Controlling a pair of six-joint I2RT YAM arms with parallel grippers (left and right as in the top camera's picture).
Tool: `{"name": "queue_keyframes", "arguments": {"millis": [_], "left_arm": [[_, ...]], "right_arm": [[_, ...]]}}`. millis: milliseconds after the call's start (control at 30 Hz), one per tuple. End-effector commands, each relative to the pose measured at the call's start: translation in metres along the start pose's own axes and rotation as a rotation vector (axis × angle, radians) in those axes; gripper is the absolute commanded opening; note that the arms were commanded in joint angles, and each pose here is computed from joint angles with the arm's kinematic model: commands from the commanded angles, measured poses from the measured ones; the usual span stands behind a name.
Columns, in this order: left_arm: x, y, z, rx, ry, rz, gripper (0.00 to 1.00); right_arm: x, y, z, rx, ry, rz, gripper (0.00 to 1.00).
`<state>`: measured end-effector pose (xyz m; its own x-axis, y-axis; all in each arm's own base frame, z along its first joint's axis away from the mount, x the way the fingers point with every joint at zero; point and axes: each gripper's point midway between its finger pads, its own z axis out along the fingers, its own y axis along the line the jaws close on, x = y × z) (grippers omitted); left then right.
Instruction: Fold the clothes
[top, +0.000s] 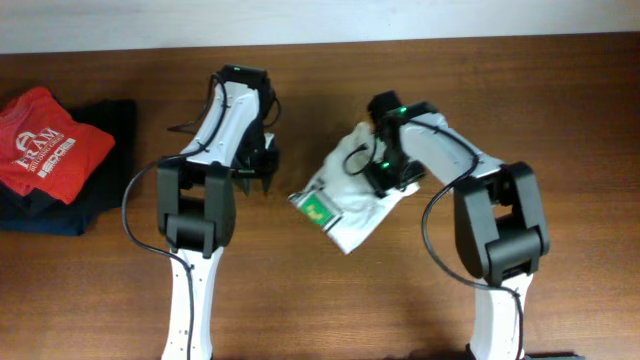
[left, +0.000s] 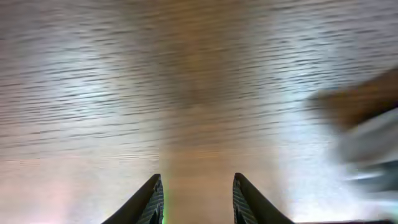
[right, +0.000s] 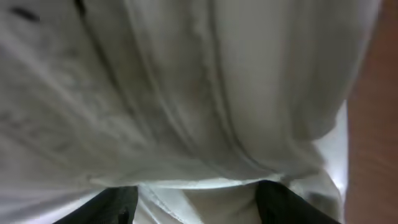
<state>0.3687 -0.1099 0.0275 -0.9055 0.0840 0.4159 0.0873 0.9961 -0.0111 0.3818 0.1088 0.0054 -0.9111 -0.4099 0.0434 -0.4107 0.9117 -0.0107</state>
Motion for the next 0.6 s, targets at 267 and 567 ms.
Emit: {"name": "queue_keyframes", "arguments": {"millis": [267,567], "left_arm": [[-0.102,-0.117,-0.100,0.471,-0.620,0.502,0.87],[-0.098,-0.194,0.014,0.709,-0.350,0.611,0.85]], "right_arm": [[-0.007,-0.086,-0.162,0.215,-0.250,0.181,0.78],[0.034,-0.136,-0.173,0.141,-0.238,0.359,0.79]]}}
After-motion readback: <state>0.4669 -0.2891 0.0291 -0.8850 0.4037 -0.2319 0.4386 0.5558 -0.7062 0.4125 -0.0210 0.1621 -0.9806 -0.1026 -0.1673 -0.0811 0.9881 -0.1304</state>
